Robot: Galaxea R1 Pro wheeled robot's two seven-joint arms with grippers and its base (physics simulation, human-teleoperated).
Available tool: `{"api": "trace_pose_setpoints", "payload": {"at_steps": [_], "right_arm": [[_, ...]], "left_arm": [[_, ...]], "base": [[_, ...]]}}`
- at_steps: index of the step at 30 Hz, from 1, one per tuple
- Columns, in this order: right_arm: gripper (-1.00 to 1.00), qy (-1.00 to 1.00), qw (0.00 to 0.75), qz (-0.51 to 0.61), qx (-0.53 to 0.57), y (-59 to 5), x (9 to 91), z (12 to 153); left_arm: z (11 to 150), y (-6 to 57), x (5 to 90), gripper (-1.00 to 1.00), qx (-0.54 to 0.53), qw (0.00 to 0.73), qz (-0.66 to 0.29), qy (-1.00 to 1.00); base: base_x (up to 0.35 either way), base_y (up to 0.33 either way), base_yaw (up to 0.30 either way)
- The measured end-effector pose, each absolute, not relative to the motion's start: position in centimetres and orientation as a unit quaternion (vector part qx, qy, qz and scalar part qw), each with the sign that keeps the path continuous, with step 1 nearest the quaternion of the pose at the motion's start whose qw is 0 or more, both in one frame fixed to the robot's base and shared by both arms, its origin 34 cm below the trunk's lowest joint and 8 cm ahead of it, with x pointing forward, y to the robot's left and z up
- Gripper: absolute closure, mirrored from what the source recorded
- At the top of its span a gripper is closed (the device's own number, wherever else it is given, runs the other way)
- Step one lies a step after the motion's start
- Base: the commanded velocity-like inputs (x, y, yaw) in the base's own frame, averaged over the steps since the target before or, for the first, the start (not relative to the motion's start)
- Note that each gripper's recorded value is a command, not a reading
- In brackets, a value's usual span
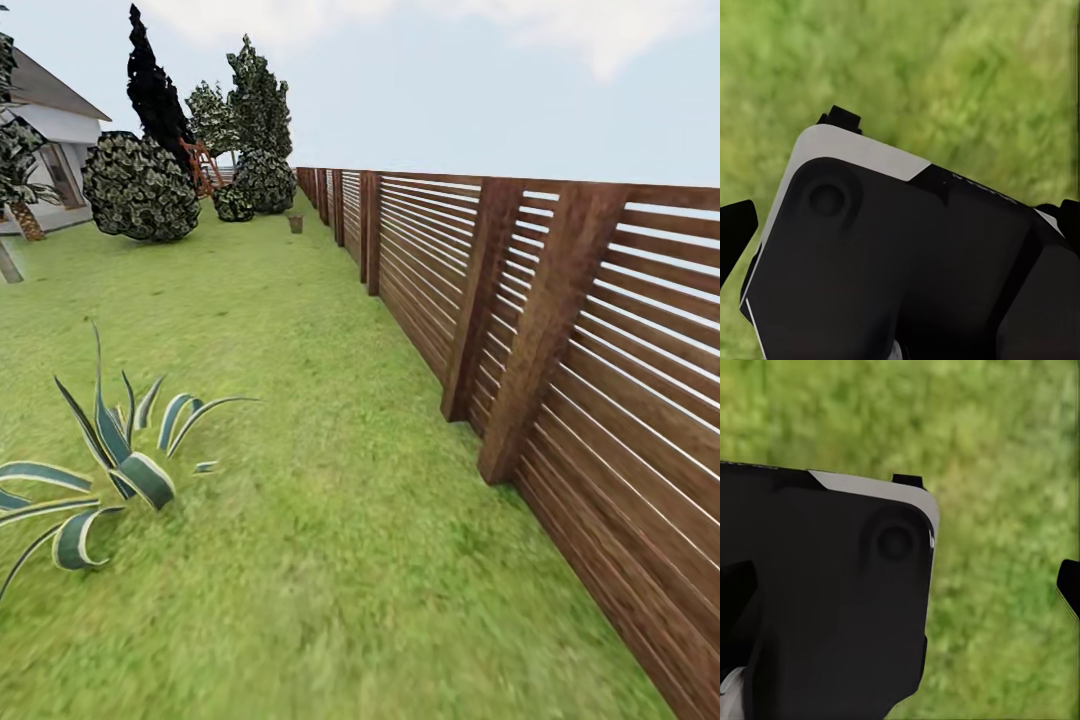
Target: Take the three Easter eggs out of the wicker basket on the lawn in the garden, then place them on the lawn next to a single tree (choose any tree) so that all three eggs are next to the same tree and none are left in the basket.
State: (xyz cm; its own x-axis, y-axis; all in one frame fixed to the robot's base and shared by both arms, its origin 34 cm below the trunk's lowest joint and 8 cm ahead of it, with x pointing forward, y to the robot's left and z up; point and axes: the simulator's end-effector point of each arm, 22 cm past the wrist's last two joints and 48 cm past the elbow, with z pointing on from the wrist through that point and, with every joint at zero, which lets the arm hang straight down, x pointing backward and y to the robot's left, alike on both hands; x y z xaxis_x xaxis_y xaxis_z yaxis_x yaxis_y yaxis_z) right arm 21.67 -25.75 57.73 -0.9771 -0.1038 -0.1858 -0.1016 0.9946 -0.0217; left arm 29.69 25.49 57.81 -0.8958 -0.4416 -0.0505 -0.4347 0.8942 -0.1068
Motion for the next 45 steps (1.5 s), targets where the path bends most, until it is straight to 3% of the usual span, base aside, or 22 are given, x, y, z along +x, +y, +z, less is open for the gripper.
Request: {"api": "trace_pose_setpoints", "payload": {"at_steps": [45], "right_arm": [[-1.0, 0.994, 0.094, -0.006, -0.052, -25.75, 21.68, 57.74]], "left_arm": [[57.81, 25.49, 29.69, -1.0, -0.225, 0.037, -0.046, 0.972]], "base": [[0.332, 0.0, 0.0]]}}
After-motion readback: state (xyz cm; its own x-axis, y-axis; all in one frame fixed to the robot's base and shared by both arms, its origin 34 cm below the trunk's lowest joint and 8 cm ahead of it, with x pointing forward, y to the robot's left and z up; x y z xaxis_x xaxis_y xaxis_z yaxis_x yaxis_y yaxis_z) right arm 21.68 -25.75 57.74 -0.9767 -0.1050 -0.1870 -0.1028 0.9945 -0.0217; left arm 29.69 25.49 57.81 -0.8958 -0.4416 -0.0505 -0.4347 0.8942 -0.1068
